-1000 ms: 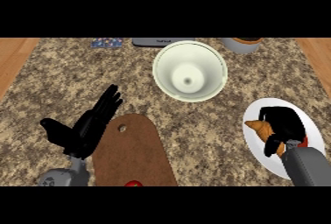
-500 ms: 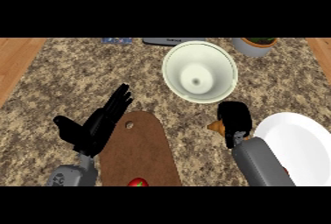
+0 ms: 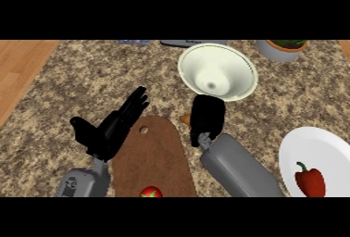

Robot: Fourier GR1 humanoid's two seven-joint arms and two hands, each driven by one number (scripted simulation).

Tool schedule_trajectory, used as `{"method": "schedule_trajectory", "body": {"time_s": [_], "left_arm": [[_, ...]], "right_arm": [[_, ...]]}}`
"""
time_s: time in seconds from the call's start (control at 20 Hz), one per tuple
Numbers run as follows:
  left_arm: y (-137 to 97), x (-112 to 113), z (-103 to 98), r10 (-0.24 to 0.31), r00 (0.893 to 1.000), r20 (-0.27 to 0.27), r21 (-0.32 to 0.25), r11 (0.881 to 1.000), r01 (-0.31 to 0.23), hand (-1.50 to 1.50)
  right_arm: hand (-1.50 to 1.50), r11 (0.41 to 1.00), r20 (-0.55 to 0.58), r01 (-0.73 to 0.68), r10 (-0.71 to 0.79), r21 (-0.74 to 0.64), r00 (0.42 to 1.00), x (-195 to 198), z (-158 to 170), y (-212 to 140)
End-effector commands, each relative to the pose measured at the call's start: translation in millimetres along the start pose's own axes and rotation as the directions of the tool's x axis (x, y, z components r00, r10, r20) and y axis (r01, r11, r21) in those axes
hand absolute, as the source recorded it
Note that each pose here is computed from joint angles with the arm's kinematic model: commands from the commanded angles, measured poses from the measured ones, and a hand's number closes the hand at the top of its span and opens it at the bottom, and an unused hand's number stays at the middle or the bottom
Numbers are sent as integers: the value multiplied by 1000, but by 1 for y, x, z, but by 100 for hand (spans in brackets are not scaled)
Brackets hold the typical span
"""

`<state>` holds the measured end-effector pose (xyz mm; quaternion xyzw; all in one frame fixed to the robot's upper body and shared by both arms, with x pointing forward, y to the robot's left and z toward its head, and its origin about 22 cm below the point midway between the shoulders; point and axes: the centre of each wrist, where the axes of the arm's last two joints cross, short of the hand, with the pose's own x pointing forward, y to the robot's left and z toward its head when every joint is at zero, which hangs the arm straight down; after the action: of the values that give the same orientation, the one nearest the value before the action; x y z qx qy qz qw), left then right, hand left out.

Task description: Pick the croissant from the plate and place it in the bowl

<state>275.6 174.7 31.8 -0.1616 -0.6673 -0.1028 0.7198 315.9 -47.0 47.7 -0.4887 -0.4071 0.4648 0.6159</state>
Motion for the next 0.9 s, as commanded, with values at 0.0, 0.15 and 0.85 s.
{"method": "schedule_trajectory", "body": {"time_s": [0.0, 0.15, 0.85], "left_arm": [[-1, 0, -11, -6, 1000, -15, 0, 1000, 6, 0], [-1, -2, -12, 7, 1000, -5, 12, 1000, -7, 0], [12, -13, 4, 15, 1000, -13, 56, 998, -14, 0]], "right_arm": [[150, 992, -24, 87, -90, -91, 996, 40, 32, -39], [150, 972, 3, 122, -124, -202, 992, 61, 50, -59], [150, 902, -13, 168, -189, -398, 982, 105, 63, -152]]}}
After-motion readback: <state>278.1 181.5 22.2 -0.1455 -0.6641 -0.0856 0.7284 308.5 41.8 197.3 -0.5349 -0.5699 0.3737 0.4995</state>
